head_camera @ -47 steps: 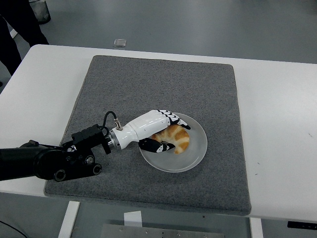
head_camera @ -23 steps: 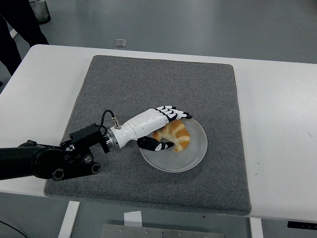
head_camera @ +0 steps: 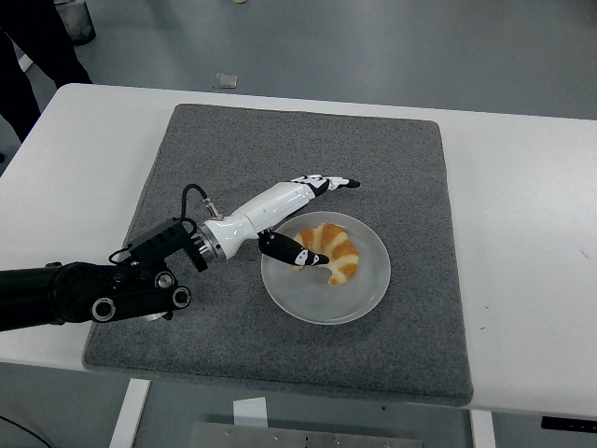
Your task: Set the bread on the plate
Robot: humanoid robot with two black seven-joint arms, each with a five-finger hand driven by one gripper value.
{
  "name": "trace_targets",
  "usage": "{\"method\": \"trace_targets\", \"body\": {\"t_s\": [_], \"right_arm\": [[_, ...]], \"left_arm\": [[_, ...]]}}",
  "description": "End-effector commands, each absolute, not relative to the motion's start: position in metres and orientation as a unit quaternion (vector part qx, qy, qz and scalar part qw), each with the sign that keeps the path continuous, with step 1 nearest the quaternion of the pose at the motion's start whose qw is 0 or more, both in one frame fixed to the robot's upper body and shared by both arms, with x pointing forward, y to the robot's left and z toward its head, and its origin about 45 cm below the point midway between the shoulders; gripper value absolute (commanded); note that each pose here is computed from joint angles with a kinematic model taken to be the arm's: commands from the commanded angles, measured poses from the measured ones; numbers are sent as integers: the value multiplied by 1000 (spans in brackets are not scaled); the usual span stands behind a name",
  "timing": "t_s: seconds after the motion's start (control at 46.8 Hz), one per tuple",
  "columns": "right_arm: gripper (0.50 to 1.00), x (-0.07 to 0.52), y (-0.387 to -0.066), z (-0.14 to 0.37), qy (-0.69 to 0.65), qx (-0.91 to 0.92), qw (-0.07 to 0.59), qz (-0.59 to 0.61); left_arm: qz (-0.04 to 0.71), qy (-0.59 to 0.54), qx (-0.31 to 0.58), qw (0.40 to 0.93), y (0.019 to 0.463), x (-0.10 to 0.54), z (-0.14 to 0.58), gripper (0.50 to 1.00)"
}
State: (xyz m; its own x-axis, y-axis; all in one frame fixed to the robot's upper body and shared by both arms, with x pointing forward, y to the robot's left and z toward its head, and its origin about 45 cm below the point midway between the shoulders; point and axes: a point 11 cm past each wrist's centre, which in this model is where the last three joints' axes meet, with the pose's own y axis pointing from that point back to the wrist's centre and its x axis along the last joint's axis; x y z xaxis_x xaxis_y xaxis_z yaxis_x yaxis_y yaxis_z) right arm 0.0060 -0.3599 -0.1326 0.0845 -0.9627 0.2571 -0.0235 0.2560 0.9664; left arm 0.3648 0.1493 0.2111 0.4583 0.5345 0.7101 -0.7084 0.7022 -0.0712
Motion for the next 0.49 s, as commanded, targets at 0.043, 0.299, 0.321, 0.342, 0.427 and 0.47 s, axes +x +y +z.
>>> {"method": "trace_targets", "body": {"t_s": [0.043,0.299,0.321,0.342,0.427,0.47], "right_arm": [[952,6,-360,-133,-541,455,579,-406],[952,6,-360,-133,-541,455,579,-406],[952,6,-360,-133,-541,456,579,-406],[952,6,-360,-133,-541,455,579,-406],[952,6,-360,-133,-541,455,579,-406],[952,7,-360,-133,-541,456,579,-406]], "left_arm": [[387,-336,93,854,159,383,238,988],[431,-283,37,856,179,412,285,988],[437,-275,31,856,181,415,289,988],[444,-266,25,855,183,418,291,988],[470,-227,2,853,194,428,300,988],[483,-212,-7,850,202,433,305,988]]}}
